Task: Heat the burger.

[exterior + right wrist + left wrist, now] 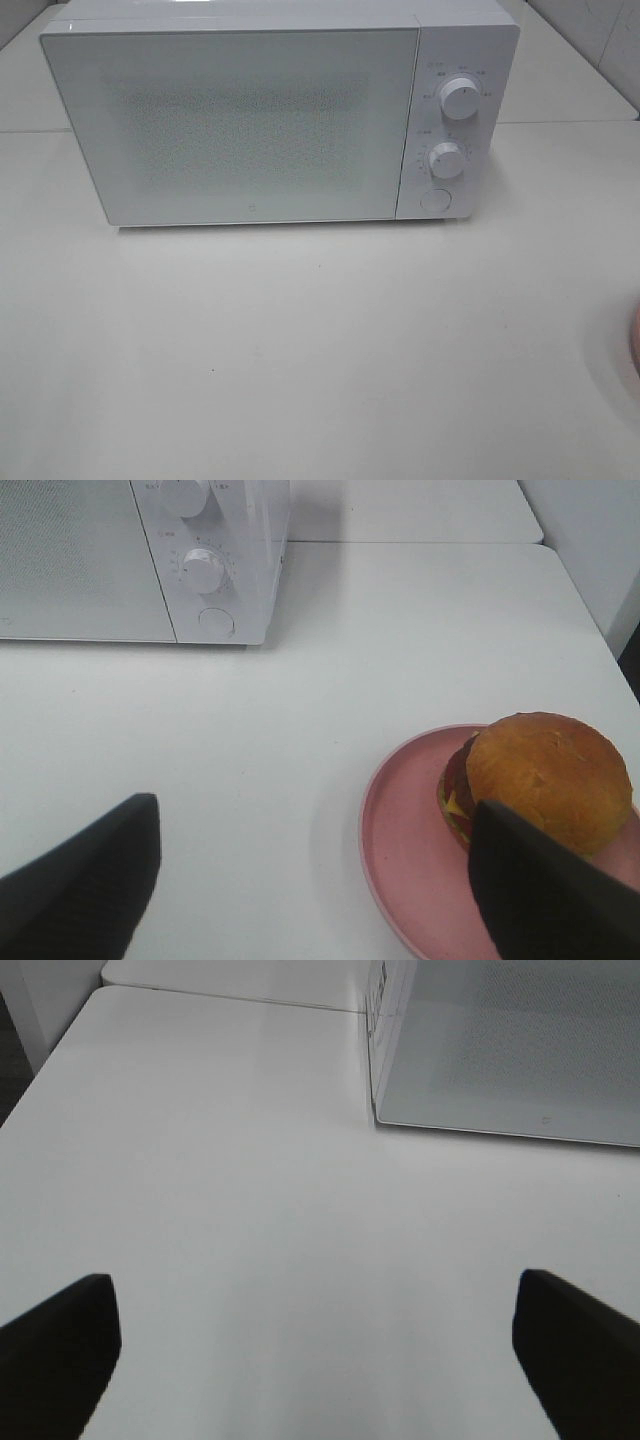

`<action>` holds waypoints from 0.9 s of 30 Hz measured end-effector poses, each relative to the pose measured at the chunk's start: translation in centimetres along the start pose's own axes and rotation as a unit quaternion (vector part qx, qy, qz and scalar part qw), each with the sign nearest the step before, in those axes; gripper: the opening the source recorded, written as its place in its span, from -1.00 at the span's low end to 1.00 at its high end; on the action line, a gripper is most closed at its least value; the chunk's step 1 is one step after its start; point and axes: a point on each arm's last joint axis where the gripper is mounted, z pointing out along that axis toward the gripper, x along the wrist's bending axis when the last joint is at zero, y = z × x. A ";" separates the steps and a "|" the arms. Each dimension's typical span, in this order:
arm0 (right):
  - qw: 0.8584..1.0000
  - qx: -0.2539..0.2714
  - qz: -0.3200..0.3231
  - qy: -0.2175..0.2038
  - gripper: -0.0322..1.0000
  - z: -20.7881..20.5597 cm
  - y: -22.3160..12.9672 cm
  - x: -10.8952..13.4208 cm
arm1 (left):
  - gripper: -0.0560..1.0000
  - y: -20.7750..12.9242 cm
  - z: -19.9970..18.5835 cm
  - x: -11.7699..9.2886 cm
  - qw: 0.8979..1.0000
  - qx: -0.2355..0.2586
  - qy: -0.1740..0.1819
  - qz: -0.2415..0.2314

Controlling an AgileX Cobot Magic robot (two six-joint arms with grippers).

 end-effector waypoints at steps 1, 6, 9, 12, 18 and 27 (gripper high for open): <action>1.000 0.000 0.000 0.000 0.55 0.0 0.0 0.0 | 0.98 0.0 0.0 0.0 1.000 0.000 0.000 0.000; 1.000 0.000 0.000 0.000 0.55 0.0 0.0 0.0 | 0.98 0.0 0.0 0.0 1.000 -0.001 0.000 0.000; 1.000 0.000 0.000 0.000 0.55 0.0 0.0 0.0 | 0.98 0.0 0.0 0.0 1.000 -0.001 0.000 0.000; 1.000 0.000 0.000 0.000 0.55 0.0 0.0 0.0 | 0.98 0.0 0.0 0.0 1.000 -0.001 0.000 0.000; 1.000 0.000 0.000 0.000 0.55 0.0 0.0 0.0 | 0.98 0.0 0.0 0.0 1.000 -0.001 0.000 0.000; 1.000 0.000 0.000 0.000 0.55 0.0 0.0 0.0 | 0.98 0.0 0.0 0.0 1.000 -0.001 0.000 0.000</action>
